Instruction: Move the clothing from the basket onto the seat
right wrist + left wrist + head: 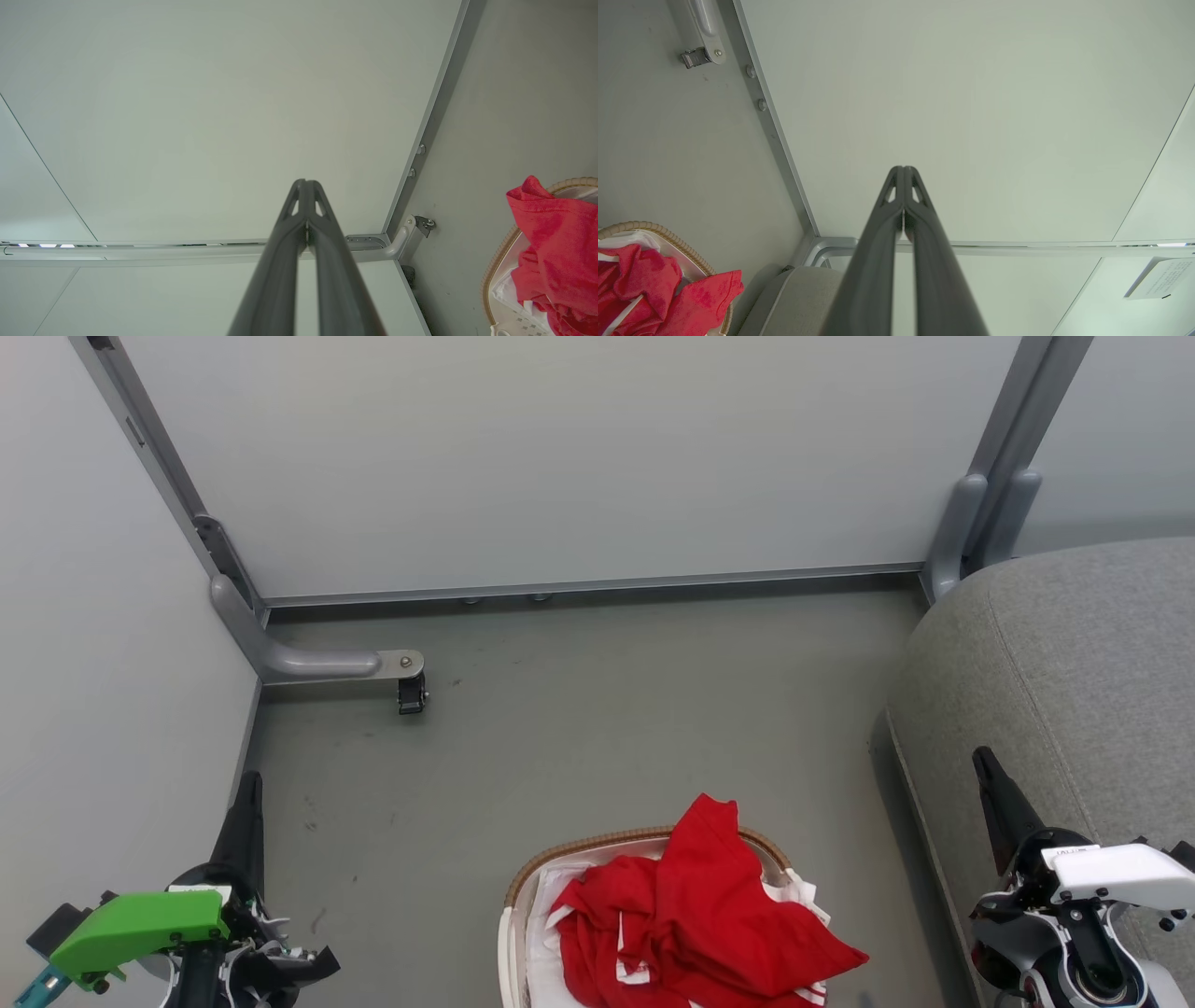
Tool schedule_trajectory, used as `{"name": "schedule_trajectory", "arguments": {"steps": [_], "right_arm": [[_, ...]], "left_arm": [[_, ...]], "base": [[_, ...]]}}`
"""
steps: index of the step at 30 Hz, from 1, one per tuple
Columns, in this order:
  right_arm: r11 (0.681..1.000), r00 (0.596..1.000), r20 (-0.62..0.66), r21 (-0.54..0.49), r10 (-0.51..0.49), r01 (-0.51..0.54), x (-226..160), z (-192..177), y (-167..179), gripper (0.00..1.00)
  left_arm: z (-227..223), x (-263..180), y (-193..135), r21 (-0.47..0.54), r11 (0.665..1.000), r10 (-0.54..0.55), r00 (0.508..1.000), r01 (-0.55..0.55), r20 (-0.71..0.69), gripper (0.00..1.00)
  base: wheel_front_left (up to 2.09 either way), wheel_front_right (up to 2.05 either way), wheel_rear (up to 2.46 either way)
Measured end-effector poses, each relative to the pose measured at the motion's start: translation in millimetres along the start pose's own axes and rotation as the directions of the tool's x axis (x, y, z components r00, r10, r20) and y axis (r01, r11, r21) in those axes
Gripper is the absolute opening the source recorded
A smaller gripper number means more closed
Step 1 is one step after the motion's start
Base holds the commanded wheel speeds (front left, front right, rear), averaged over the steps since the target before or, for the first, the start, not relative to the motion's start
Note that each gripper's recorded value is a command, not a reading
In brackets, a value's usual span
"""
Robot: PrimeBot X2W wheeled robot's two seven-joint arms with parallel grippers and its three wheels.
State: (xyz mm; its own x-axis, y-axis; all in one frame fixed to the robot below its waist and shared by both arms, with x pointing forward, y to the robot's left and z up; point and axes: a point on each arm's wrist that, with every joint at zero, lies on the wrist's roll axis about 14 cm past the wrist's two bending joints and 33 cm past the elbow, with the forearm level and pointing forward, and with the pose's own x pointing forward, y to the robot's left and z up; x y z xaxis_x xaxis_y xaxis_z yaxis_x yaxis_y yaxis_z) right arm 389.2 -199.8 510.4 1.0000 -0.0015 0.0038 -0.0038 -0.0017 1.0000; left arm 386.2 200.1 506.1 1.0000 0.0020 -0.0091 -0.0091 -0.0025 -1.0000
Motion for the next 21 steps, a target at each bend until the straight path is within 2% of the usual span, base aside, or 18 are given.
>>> {"name": "schedule_trajectory", "arguments": {"steps": [5,6,10,14,21], "right_arm": [[1.000,1.000,0.000,0.000,0.000,0.000,0,0,0,0.00],[1.000,1.000,0.000,0.001,-0.005,0.005,0,0,-2,1.00],[0.998,0.999,0.000,0.016,-0.053,0.053,-6,-3,-18,1.00],[0.998,0.998,0.005,-0.006,-0.057,0.057,-7,-3,-19,1.00],[0.990,0.998,0.008,-0.126,-0.061,0.062,-4,-1,-19,1.00]], "left_arm": [[0,0,0,0.000,1.000,0.000,1.000,0.000,0.000,0.00],[0,-1,2,-0.001,1.000,0.006,1.000,-0.006,0.001,1.00],[-3,-9,23,-0.014,0.998,0.068,0.998,-0.068,0.001,1.00],[-1,-10,25,-0.004,0.997,0.075,0.997,-0.075,0.016,1.00],[0,-9,28,0.120,0.989,0.088,0.996,-0.090,0.025,1.00]], "base": [[0.00,0.00,0.00],[0.00,0.00,0.00],[0.00,0.00,0.00],[0.00,0.00,0.00],[0.00,0.00,0.00]]}}
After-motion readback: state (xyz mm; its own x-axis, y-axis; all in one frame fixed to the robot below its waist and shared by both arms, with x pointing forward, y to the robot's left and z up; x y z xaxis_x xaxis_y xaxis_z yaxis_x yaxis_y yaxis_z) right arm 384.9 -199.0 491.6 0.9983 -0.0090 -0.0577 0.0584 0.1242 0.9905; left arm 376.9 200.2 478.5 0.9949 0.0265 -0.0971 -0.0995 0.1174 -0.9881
